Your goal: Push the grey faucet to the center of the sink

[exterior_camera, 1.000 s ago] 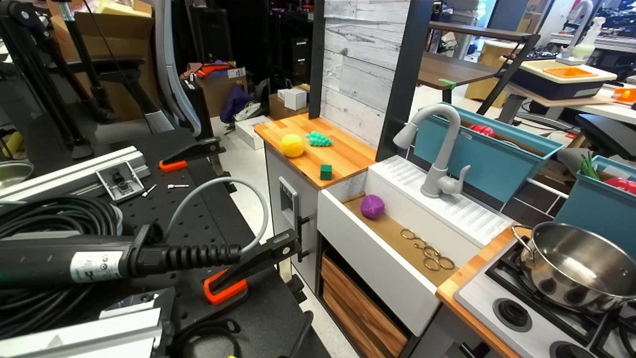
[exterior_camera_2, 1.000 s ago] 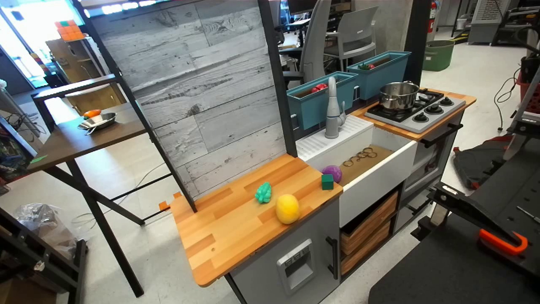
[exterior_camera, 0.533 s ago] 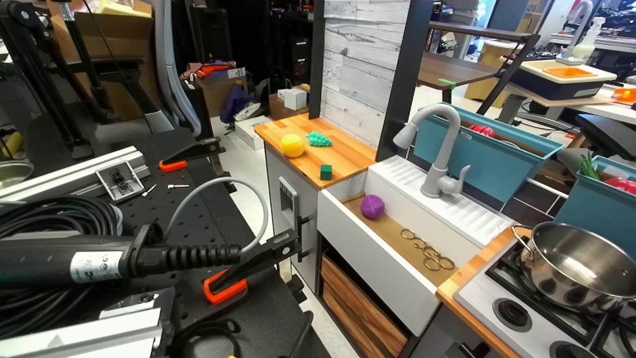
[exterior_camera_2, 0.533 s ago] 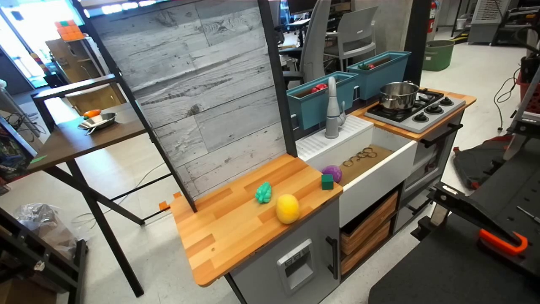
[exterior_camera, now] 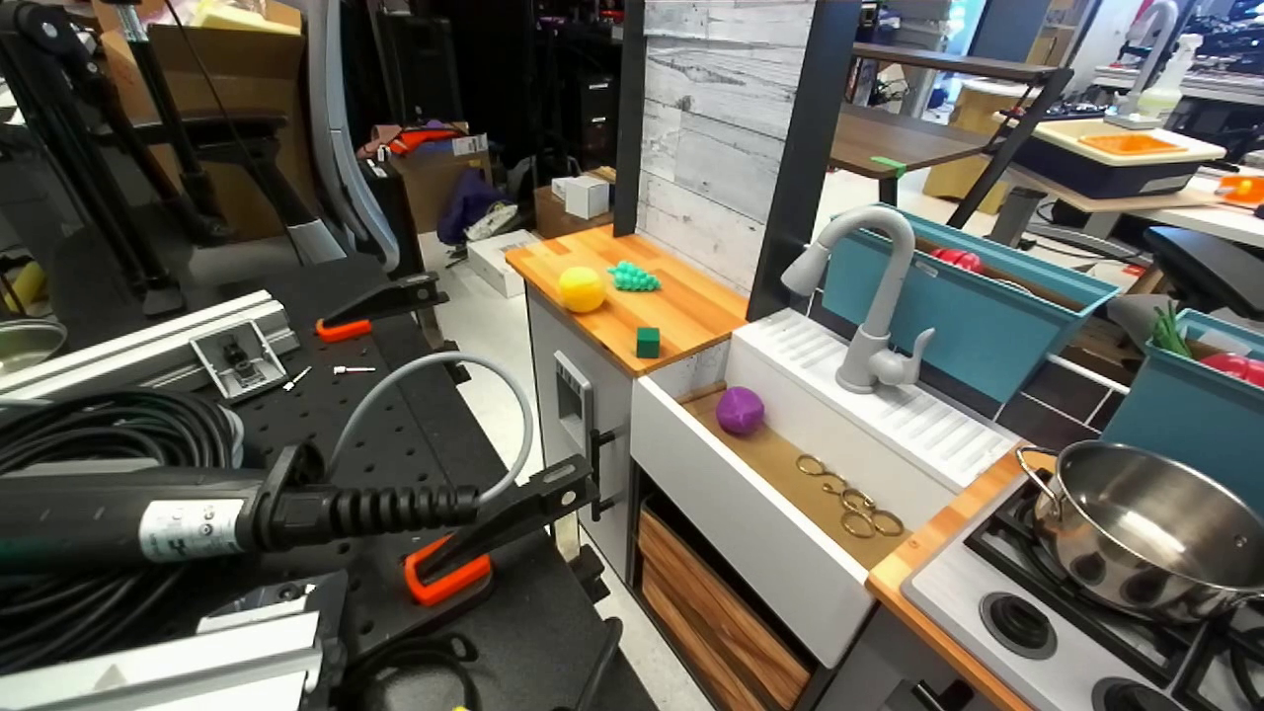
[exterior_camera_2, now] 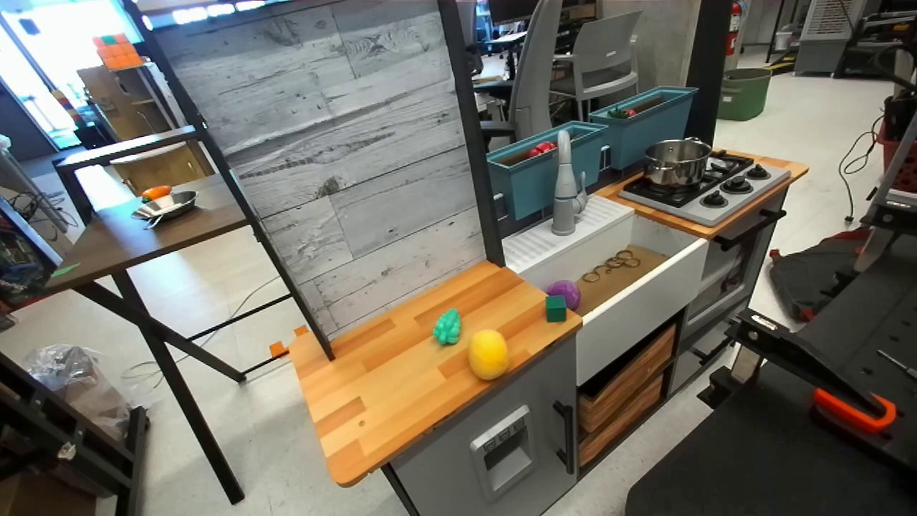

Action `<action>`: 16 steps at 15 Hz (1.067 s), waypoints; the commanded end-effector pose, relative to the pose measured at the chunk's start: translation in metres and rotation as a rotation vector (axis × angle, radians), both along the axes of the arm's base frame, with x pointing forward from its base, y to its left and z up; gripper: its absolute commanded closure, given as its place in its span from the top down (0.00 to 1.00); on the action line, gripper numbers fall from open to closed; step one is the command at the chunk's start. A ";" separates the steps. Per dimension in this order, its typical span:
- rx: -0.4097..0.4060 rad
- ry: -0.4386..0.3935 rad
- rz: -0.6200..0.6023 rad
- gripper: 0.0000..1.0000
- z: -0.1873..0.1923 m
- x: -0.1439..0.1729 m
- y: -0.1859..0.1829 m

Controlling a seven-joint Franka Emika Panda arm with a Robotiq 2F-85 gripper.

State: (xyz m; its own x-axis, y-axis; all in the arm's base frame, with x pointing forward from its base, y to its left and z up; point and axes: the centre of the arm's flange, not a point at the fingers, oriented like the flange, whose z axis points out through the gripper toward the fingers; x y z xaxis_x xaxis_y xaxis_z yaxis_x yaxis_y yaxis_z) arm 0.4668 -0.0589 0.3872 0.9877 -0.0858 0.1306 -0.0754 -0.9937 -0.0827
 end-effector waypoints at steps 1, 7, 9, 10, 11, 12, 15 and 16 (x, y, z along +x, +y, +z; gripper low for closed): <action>-0.025 -0.076 -0.049 1.00 -0.077 0.053 0.024; -0.034 -0.236 -0.146 1.00 -0.185 0.107 0.061; -0.034 -0.289 -0.178 1.00 -0.211 0.121 0.066; -0.029 -0.320 -0.203 1.00 -0.224 0.128 0.068; -0.023 -0.341 -0.232 1.00 -0.234 0.133 0.070; -0.024 -0.362 -0.251 1.00 -0.246 0.137 0.072; -0.020 -0.415 -0.294 1.00 -0.273 0.151 0.080; -0.017 -0.435 -0.311 1.00 -0.279 0.156 0.082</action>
State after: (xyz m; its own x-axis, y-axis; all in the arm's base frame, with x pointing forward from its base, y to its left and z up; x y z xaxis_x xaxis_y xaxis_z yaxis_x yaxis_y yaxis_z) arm 0.5979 0.0122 0.1317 0.8269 -0.3290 0.4561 -0.3009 -0.9440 -0.1354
